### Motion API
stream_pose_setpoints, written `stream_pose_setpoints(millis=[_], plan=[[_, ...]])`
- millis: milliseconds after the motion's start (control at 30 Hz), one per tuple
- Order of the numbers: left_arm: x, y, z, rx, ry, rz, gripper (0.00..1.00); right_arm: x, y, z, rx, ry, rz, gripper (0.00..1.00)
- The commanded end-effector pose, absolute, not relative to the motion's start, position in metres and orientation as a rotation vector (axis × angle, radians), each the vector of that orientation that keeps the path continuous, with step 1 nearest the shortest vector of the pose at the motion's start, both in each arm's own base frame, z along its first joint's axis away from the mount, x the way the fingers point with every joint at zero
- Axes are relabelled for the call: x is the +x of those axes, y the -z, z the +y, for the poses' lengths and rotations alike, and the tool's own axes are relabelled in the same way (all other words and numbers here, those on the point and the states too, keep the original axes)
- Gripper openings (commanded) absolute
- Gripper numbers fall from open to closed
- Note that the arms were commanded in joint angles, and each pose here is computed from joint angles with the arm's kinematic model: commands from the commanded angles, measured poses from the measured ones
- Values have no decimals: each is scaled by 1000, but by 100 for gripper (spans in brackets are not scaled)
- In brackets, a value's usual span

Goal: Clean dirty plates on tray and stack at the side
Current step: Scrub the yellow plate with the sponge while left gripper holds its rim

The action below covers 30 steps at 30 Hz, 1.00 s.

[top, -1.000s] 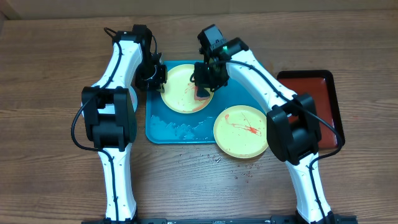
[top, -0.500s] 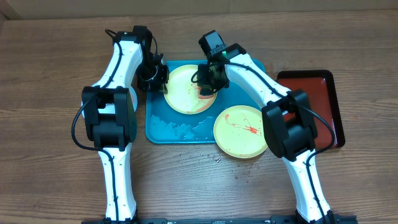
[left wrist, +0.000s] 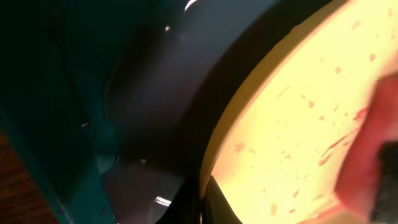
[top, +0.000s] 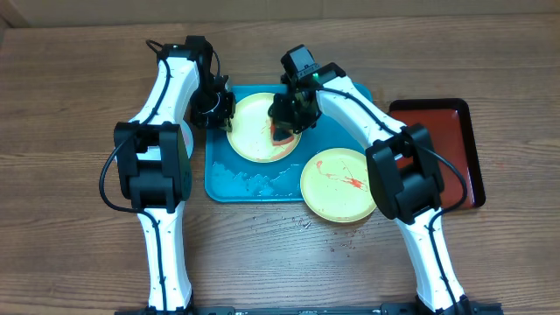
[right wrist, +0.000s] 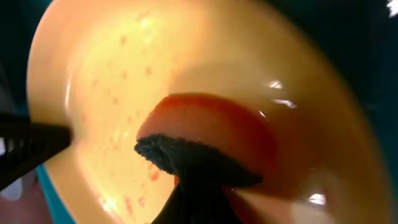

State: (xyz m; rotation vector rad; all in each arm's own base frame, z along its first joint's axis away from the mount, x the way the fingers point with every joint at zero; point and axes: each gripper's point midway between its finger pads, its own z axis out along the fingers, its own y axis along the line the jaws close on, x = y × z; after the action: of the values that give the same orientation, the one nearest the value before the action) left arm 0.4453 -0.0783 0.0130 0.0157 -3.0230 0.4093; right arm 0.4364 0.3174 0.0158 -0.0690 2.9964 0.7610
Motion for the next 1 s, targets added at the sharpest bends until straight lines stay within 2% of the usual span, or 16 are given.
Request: stream_pose_setpoints(millis=[0, 233, 500, 633, 833, 967], plan=[[448, -34, -90, -62, -443, -3068, 4, 392, 1, 352, -290, -900, 3080, 4], [449, -34, -94, -78, -444, -3074, 4, 372, 8, 340, -429, -797, 3145, 4], [450, -31, -73, -46, -326, -3088, 4, 416, 18, 260, -209, -270, 3141, 4], [449, -31, -64, -21, -315, -3084, 4, 442, 9, 232, -62, -139, 3087, 4], [444, -31, -60, -17, -322, -3063, 4, 462, 7, 222, 31, -118, 3022, 4], [441, -35, -74, -108, -448, -3038, 4, 467, 6, 241, -5, -260, 3004, 4]])
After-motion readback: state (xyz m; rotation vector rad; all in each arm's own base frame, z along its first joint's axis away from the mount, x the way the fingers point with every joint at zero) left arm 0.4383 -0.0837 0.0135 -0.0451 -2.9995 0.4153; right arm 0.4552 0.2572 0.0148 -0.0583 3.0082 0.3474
